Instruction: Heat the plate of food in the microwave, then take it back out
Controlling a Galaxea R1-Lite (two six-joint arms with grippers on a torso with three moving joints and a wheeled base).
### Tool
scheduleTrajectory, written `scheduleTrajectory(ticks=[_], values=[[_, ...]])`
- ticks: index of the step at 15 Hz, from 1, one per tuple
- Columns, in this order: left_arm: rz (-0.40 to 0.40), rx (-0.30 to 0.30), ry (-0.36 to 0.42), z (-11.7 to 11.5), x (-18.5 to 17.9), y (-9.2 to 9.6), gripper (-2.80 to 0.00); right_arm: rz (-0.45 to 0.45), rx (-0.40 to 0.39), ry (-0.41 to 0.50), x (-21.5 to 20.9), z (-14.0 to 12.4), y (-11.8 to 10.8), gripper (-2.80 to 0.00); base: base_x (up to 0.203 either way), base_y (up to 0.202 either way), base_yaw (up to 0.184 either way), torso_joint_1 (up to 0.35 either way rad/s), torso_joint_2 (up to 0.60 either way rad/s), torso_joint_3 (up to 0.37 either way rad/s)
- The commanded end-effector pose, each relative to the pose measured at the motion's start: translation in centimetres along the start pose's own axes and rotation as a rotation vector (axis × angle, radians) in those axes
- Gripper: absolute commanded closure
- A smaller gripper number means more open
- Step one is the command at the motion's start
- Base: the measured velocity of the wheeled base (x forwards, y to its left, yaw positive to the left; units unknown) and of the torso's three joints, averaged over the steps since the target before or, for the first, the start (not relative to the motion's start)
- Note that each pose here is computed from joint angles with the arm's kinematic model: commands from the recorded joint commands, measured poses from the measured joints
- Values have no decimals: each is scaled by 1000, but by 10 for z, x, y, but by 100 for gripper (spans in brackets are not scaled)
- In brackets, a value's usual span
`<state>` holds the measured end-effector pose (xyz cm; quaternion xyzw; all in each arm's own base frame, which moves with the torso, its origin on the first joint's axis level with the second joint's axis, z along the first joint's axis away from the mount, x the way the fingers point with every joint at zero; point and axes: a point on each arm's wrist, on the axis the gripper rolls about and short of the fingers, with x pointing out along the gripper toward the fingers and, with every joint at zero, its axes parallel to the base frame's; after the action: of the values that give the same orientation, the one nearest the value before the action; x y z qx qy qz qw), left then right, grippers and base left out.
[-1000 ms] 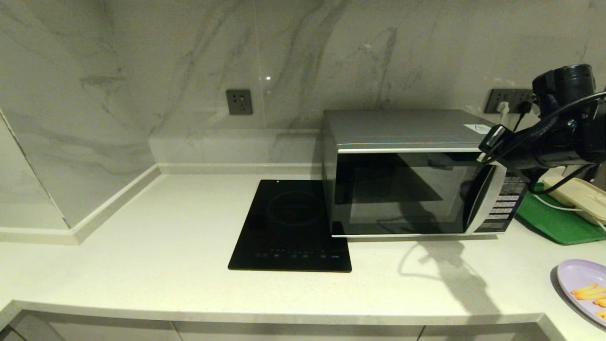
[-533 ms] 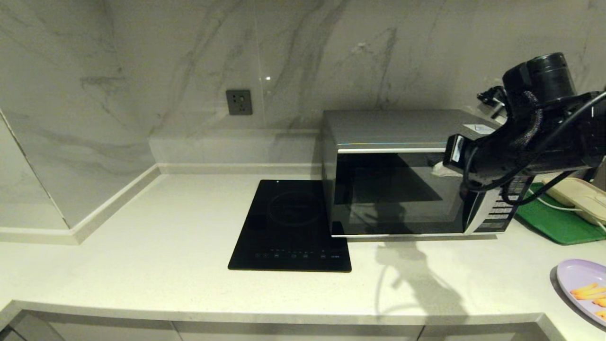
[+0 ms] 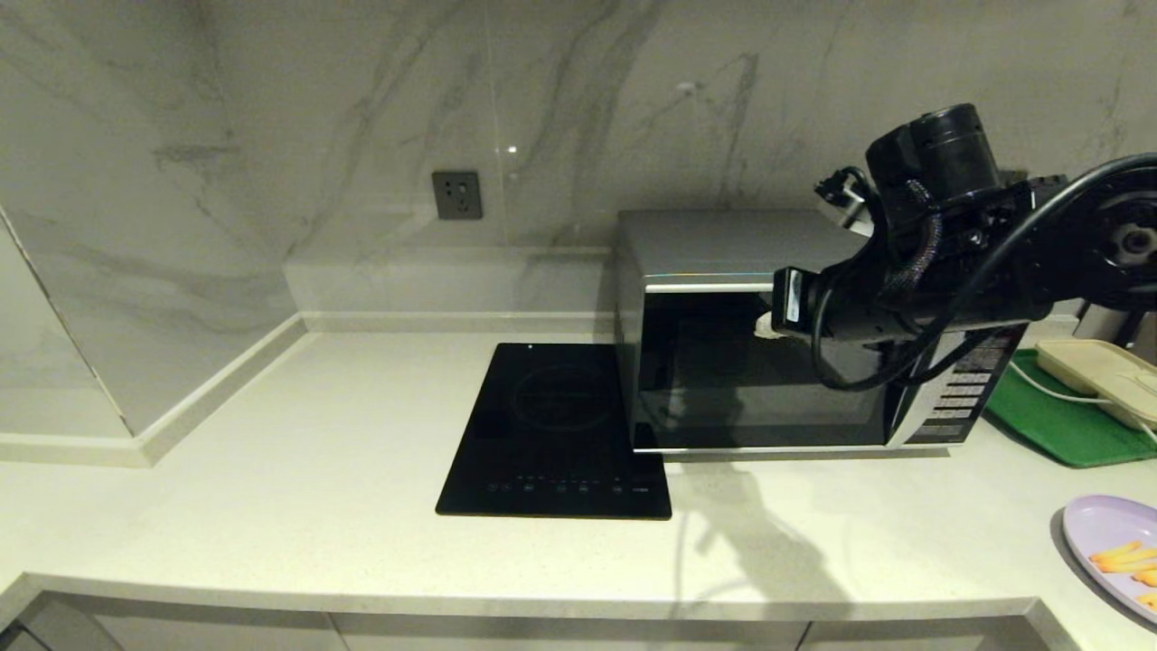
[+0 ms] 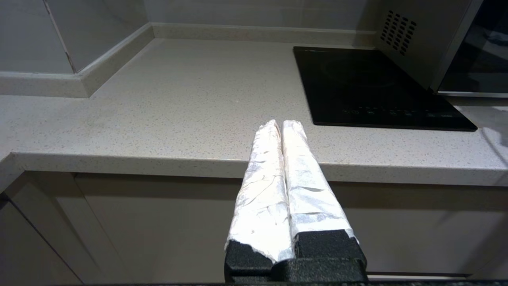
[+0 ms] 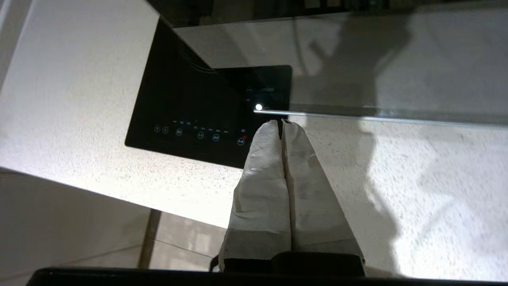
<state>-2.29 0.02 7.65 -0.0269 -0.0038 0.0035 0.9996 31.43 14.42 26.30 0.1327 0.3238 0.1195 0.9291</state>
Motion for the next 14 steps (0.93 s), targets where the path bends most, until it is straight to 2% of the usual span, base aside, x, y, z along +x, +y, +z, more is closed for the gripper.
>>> scheduleTrajectory(ticks=[1, 9, 14], values=[[0, -1, 0, 0, 0, 0, 0, 8, -14, 19, 22, 0, 9, 0, 0, 0, 0, 0, 0, 0], [0, -1, 0, 0, 0, 0, 0, 72, -55, 13, 51, 4, 34, 0, 0, 0, 0, 0, 0, 0], [0, -1, 0, 0, 0, 0, 0, 86, -70, -4, 68, 8, 40, 0, 0, 0, 0, 0, 0, 0]])
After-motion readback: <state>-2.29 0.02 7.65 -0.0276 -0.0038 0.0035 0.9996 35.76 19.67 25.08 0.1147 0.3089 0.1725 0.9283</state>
